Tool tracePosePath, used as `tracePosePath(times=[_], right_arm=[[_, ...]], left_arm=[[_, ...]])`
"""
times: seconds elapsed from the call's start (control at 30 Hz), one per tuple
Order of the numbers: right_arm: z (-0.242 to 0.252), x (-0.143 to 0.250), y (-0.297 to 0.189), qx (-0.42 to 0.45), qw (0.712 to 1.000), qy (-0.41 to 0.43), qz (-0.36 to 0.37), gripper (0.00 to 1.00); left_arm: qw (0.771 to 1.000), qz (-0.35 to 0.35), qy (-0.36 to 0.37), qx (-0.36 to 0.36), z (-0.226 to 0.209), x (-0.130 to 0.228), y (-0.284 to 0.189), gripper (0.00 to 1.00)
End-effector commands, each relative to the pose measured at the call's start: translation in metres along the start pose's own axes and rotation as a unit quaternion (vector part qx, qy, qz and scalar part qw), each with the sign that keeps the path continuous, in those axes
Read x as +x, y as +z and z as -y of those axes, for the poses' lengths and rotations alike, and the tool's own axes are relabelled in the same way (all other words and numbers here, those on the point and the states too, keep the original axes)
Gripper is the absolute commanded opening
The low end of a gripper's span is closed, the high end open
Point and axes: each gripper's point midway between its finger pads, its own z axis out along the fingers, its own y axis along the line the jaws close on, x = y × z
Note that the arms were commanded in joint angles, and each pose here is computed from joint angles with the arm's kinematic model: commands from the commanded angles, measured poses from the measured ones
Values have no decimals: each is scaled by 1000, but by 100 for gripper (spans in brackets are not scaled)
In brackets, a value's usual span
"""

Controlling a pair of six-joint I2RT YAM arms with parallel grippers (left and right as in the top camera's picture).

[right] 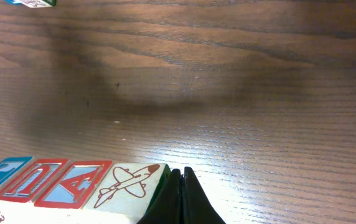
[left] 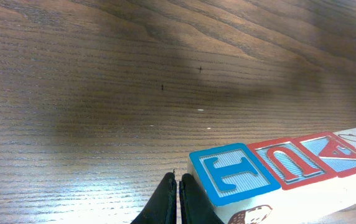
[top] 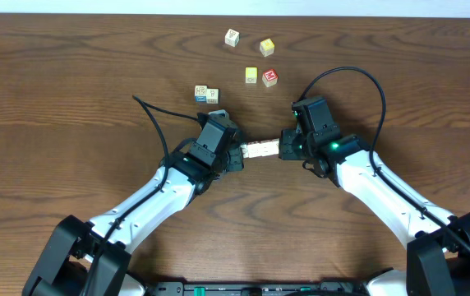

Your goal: Lift 4 blocks

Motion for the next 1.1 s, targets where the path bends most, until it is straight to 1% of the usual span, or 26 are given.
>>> tracePosePath(times=[0.0,0.5,0.77,1.07], right_arm=[[-85,51,-6,-169,980,-30,-100,1],[-80,59,-1,-167,980,-22,-104,1],[-94,66,-2,-191,975,-34,-105,1],[-102,71,-2,-191,975,-46,-100,1]], left_arm=[[987,-63,35,144,74,30,-11,7],[987,-61,23,148,70,35,-7,7],[987,-60,23,148,70,35,-7,7],[987,-61,24,148,70,35,-7,7]])
